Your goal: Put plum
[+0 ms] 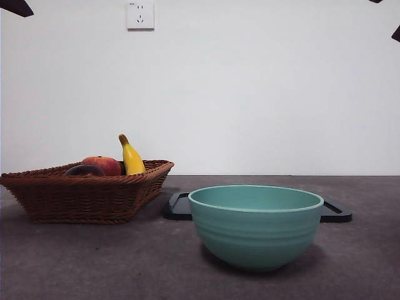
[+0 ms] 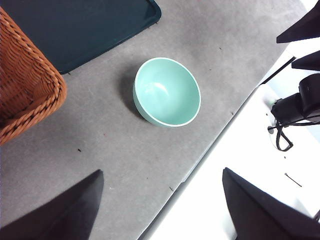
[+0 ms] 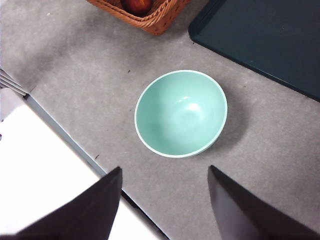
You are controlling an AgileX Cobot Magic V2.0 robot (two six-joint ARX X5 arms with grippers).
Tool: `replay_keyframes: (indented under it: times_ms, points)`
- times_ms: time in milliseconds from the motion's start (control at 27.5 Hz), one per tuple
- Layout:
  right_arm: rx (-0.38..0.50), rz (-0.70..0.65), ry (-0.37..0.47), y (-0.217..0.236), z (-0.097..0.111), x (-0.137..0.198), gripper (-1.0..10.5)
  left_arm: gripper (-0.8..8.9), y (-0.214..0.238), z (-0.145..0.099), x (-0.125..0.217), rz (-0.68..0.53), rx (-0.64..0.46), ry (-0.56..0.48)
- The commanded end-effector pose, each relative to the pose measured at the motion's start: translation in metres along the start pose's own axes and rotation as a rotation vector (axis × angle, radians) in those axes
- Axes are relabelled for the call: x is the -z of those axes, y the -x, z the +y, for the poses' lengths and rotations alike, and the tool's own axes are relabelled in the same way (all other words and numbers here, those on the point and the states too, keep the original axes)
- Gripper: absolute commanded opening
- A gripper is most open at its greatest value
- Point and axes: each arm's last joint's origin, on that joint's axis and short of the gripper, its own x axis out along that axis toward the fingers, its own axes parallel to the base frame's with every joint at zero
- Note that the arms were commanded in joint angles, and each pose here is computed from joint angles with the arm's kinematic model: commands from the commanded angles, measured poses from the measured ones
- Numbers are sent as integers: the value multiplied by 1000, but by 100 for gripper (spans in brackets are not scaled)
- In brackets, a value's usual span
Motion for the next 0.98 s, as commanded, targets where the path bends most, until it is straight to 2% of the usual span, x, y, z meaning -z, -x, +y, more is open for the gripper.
replay_keyframes:
  times_ms: [36,109,182,255,983]
  points:
    - [-9,-13,17,2,2,-3,265,357,1,-1,-3,-7,5,-23]
    - [-9,-13,17,2,2,-3,192,259,1,-1,-3,-7,5,-24]
    - [-8,-12,19,1,2,-3,24,114,1,-1,-3,-8,5,-24]
    - [-8,-12,25,1,2,-3,7,4,1,-1,-3,-8,5,-24]
    - [-9,-14,24,2,2,-3,7,10,1,-1,-3,-9,5,-25]
